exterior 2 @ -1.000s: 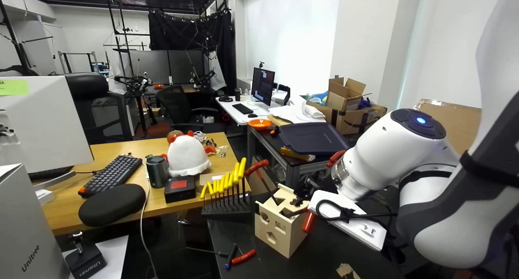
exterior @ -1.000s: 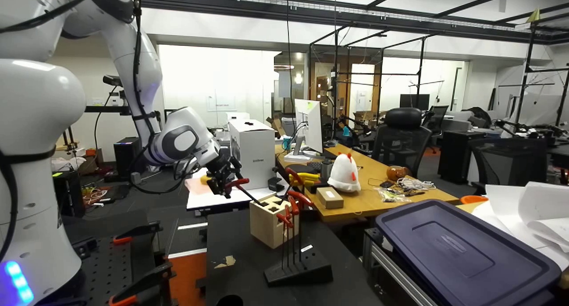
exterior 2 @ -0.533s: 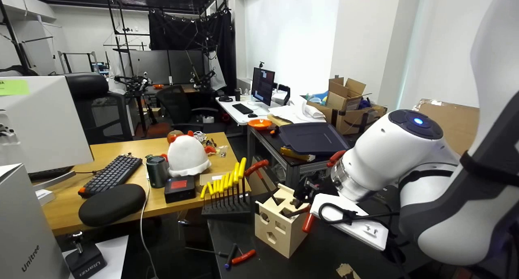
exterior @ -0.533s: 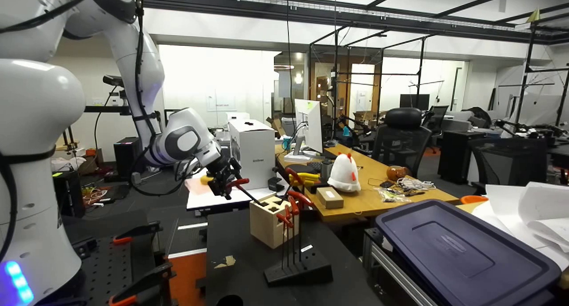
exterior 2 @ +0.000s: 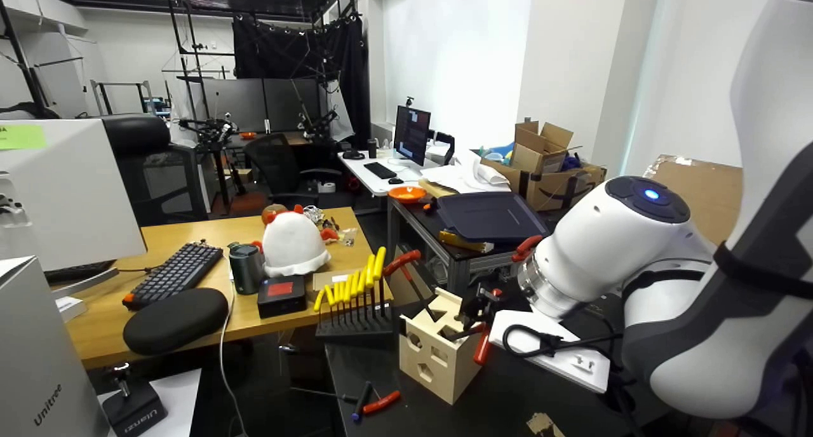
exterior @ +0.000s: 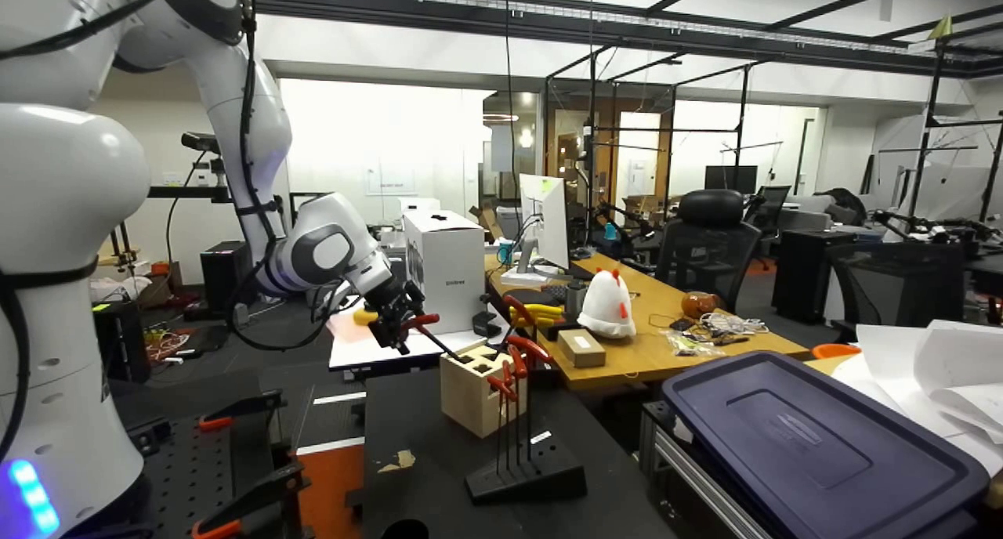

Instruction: Pick up the orange object and put it on the holder.

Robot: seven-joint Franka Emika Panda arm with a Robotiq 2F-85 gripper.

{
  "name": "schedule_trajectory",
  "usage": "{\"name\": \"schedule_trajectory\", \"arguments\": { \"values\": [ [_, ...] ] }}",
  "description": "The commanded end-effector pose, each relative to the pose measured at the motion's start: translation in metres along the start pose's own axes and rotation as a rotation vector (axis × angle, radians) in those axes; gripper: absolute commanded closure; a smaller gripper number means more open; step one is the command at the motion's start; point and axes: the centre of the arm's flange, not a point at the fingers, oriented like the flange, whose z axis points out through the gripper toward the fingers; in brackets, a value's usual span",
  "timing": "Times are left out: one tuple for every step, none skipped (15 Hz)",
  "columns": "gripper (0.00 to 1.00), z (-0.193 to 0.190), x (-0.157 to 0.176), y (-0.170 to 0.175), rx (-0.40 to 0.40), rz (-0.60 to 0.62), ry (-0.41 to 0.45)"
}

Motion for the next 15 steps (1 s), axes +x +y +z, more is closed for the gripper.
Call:
{"name": "schedule_trajectory", "arguments": {
  "values": [
    [0.0,0.004,0.007,0.009,0.017,-0.033,0.013],
    [0.0,0.004,0.008,0.008,0.019,-0.037,0.017],
    [0.0,0.004,0.009,0.008,0.022,-0.037,0.019],
    [0.0,0.004,0.01,0.006,0.024,-0.036,0.02],
    [0.0,0.003,0.011,0.006,0.026,-0.035,0.021],
    [0.0,0.003,0.011,0.005,0.03,-0.035,0.023],
    [0.0,0.003,0.011,0.003,0.032,-0.035,0.024],
    [0.0,0.002,0.011,0.002,0.037,-0.035,0.024],
    [0.25,0.002,0.011,0.001,0.039,-0.033,0.025],
    [0.28,0.002,0.011,0.0,0.043,-0.036,0.023],
    [0.34,0.002,0.01,-0.001,0.045,-0.035,0.023],
    [0.42,0.001,0.01,-0.002,0.047,-0.032,0.024],
    [0.51,0.001,0.01,-0.002,0.048,-0.031,0.024],
    [0.57,0.0,0.01,-0.003,0.049,-0.028,0.025],
    [0.66,0.0,0.01,-0.003,0.051,-0.027,0.027]
  ]
}}
